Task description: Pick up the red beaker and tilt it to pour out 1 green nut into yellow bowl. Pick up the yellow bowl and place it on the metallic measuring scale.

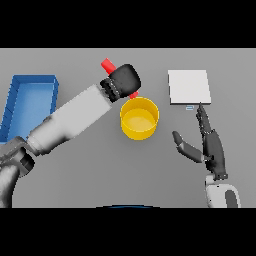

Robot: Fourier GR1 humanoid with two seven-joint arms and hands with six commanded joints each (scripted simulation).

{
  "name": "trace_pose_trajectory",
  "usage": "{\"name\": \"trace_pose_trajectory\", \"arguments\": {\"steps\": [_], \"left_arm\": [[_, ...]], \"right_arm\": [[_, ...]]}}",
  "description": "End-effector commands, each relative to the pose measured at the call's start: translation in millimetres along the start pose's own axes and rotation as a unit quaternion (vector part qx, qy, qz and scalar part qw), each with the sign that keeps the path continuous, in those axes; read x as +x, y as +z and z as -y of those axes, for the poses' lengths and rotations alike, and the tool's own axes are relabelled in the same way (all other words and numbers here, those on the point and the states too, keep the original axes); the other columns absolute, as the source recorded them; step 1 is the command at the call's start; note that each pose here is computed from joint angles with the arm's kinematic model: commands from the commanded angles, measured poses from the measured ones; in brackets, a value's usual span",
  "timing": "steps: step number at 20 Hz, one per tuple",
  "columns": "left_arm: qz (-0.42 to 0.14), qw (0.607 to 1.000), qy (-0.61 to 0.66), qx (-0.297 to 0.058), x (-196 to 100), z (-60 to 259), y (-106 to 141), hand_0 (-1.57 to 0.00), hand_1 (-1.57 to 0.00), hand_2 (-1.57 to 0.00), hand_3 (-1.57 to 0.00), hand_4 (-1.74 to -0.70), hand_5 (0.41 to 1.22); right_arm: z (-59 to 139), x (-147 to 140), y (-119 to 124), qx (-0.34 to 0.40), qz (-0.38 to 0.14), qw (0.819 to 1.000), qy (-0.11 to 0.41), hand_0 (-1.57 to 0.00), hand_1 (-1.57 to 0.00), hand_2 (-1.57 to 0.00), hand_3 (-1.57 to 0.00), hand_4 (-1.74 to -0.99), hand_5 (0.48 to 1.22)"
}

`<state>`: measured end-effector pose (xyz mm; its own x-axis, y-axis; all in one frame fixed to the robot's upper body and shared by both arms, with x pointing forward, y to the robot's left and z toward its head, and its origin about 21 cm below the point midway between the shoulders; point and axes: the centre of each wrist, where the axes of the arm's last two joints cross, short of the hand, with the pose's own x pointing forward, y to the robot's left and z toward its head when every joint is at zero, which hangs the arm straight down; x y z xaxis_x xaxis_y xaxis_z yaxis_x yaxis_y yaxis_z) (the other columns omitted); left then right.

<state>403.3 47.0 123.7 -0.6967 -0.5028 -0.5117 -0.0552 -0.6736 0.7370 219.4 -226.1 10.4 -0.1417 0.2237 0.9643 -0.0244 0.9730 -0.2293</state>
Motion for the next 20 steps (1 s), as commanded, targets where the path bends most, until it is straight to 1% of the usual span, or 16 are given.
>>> {"name": "trace_pose_trajectory", "arguments": {"steps": [1, 2, 4, 5, 6, 7, 9, 11, 12, 13, 15, 17, 19, 20], "left_arm": [[0.003, 1.000, -0.019, 0.000, -1, -2, 1, -1.57, -1.57, -1.57, -1.54, -1.74, 1.221], [0.007, 0.999, -0.044, -0.005, 2, -1, -1, -1.57, -1.57, -1.57, -1.55, -1.74, 1.221], [0.009, 0.997, -0.080, -0.015, 5, -4, -5, -1.57, -1.57, -1.57, -1.56, -1.74, 1.221], [0.013, 0.995, -0.097, -0.012, 5, -8, -5, -1.57, -1.57, -1.57, -1.56, -1.74, 1.221], [0.019, 0.993, -0.117, -0.018, 1, -8, -5, -1.57, -1.57, -1.57, -1.56, -1.74, 1.221], [0.016, 0.990, -0.135, -0.020, 2, -7, -7, -1.57, -1.57, -1.57, -1.56, -1.74, 1.221], [0.032, 0.985, -0.170, -0.018, 8, -9, -7, -1.57, -1.57, -1.57, -1.57, -1.73, 1.221], [0.028, 0.980, -0.194, -0.022, 12, -13, -8, -1.57, -1.57, -1.57, -1.57, -1.73, 1.221], [0.024, 0.976, -0.216, -0.023, 11, -12, -9, -1.57, -1.57, -1.57, -1.57, -1.73, 1.221], [0.022, 0.972, -0.233, -0.021, 12, -17, -10, -1.57, -1.57, -1.57, -1.57, -1.73, 1.221], [0.024, 0.963, -0.269, -0.013, 16, -32, -12, -1.57, -1.57, -1.57, -1.57, -1.73, 1.221], [0.022, 0.955, -0.296, -0.005, 10, -52, -8, -1.57, -1.57, -1.57, -1.57, -1.73, 1.221], [-0.002, 0.945, -0.326, -0.009, -17, -81, 1, -1.57, -1.57, -1.57, -1.57, -1.73, 1.221], [-0.014, 0.944, -0.330, 0.003, -28, -95, 7, -1.57, -1.57, -1.57, -1.57, -1.73, 1.221]], "right_arm": [[0.2, 2, -1, -0.002, 0.007, 1.000, 0.011, 0.00, 0.00, 0.00, 0.00, -1.173, 0.572], [4.5, 1, -1, -0.003, 0.007, 1.000, 0.008, 0.00, 0.00, 0.00, 0.00, -1.160, 0.569], [2.2, -2, 0, -0.003, 0.007, 1.000, 0.002, 0.00, 0.00, 0.00, 0.00, -1.148, 0.566], [4.8, 1, -1, -0.004, 0.013, 1.000, -0.002, 0.00, 0.00, 0.00, 0.00, -1.147, 0.566], [5.3, -1, 1, -0.002, 0.009, 1.000, -0.002, 0.00, 0.00, 0.00, 0.00, -1.135, 0.567], [1.8, 1, 3, -0.002, 0.014, 1.000, -0.003, 0.00, 0.00, 0.00, 0.00, -1.130, 0.565], [1.4, 2, -1, -0.001, 0.010, 1.000, 0.008, 0.00, 0.00, 0.00, 0.00, -1.132, 0.573], [3.7, 0, 6, -0.001, 0.015, 1.000, 0.003, 0.00, 0.00, 0.00, 0.00, -1.136, 0.579], [1.1, 1, 7, 0.001, 0.015, 1.000, -0.001, 0.00, 0.00, 0.00, 0.00, -1.135, 0.580], [4.0, 0, 8, -0.003, 0.015, 1.000, 0.003, 0.00, 0.00, 0.00, 0.00, -1.133, 0.579], [3.1, -1, 8, -0.002, 0.014, 1.000, 0.003, 0.00, 0.00, 0.00, 0.00, -1.128, 0.575], [2.8, 0, 6, -0.006, 0.008, 1.000, 0.006, 0.00, 0.00, 0.00, 0.00, -1.138, 0.572], [0.4, 1, 4, -0.007, 0.009, 1.000, 0.001, 0.00, 0.00, 0.00, 0.00, -1.138, 0.565], [2.4, 0, 5, -0.006, 0.016, 1.000, 0.009, 0.00, 0.00, 0.00, 0.00, -1.135, 0.563]]}}
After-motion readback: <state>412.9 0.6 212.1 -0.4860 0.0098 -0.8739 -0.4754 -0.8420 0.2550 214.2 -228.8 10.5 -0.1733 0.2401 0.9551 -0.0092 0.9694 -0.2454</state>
